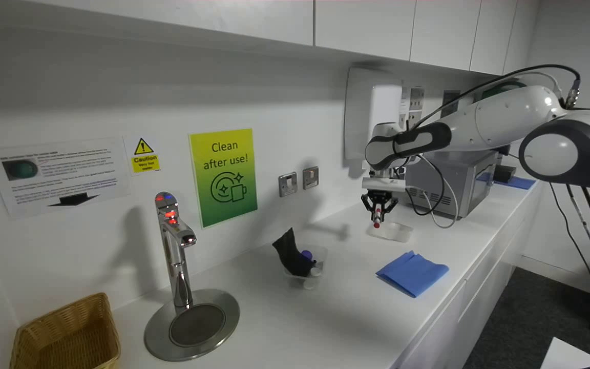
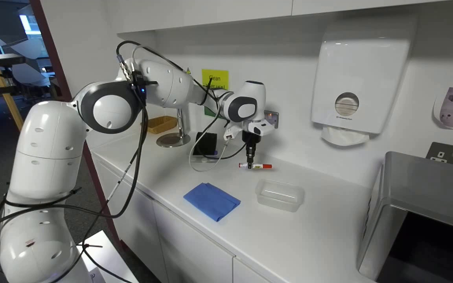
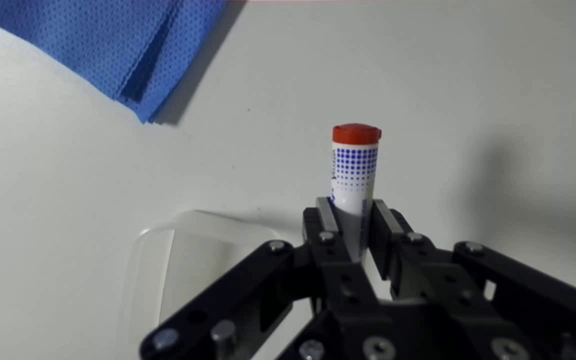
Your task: Take the marker out of the plastic bowl
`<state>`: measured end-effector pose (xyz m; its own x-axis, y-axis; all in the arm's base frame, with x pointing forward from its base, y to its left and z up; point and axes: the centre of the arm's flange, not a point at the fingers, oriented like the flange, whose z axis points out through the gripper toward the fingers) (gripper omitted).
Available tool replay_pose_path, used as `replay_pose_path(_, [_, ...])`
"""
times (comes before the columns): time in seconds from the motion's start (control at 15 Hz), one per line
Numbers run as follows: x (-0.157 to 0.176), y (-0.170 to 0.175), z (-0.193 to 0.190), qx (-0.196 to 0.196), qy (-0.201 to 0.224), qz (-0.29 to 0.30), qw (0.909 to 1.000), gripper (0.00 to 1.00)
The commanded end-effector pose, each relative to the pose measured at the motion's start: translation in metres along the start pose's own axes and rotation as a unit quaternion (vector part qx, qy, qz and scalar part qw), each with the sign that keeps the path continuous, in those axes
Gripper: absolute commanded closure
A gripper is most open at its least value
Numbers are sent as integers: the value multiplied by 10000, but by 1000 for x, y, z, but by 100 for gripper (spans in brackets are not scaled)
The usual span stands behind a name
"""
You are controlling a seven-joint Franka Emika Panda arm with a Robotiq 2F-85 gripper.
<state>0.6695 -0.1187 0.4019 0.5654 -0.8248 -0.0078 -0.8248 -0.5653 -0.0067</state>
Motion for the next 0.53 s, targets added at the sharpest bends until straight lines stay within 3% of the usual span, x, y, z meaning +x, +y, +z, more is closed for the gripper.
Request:
replay_pose_path(0.0, [-47, 13, 9, -180, 21, -93, 9998, 95])
replay_pose_path(0.33, [-87, 9, 27, -441, 10, -263, 9987, 95])
replay_pose_path(0.47, [-96, 5, 32, -478, -158, -45, 9987, 95])
